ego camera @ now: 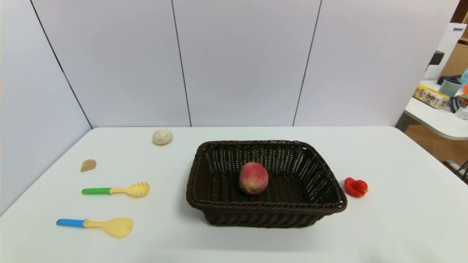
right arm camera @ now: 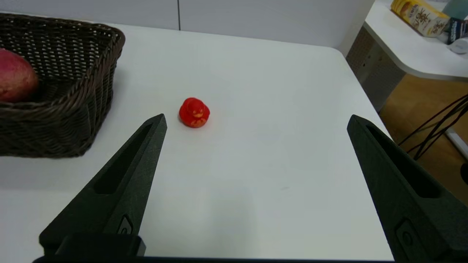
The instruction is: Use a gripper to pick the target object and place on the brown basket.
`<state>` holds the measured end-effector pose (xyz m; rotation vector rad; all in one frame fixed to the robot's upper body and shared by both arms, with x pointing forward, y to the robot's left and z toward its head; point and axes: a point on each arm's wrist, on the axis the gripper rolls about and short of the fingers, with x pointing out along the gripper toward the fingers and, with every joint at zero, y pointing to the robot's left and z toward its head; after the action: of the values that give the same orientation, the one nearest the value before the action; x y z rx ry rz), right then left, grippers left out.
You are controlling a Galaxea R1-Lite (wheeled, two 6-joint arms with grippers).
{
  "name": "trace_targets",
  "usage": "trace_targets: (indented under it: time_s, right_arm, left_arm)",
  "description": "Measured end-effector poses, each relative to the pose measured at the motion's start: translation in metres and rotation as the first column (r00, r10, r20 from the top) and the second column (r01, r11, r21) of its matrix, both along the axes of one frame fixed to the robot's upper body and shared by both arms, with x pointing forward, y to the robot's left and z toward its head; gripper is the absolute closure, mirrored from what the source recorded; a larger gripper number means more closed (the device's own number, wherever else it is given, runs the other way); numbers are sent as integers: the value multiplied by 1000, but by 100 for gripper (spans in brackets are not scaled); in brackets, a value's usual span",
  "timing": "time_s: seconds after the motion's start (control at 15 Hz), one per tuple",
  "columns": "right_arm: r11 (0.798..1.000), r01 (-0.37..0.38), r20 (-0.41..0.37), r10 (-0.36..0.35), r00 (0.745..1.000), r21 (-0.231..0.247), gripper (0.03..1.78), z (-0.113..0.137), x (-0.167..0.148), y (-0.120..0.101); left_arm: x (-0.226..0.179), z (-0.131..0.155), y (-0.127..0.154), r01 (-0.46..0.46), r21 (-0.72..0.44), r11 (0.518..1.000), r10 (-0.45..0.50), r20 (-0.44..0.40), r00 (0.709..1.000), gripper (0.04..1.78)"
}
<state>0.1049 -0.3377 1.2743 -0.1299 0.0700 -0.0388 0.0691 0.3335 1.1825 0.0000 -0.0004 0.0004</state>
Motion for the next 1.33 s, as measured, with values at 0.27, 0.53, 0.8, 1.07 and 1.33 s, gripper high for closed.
trace_targets:
  time_s: [0.27, 0.53, 0.8, 1.07, 1.33]
  right_arm:
    - [1000, -2, 33, 2, 999, 6, 11, -26, -22, -1]
    - [1000, -14, 97, 14, 995, 0, 11, -23, -29, 0]
    - [1000, -3, 118, 2, 993, 5, 11, -28, -33, 0]
    - [1000, 9, 152, -10, 988, 5, 10, -46, -41, 0]
    - [1000, 19, 152, -21, 988, 9, 10, -69, -41, 0]
  left_arm:
    - [0, 0, 0, -1, 0, 1000, 1, 0, 1000, 13]
    - [0, 0, 0, 0, 0, 1000, 0, 0, 1000, 13]
    - [0, 0, 0, 0, 0, 1000, 0, 0, 1000, 13]
    - [0, 0, 0, 0, 0, 1000, 0, 0, 1000, 13]
    - [0, 0, 0, 0, 0, 1000, 0, 0, 1000, 13]
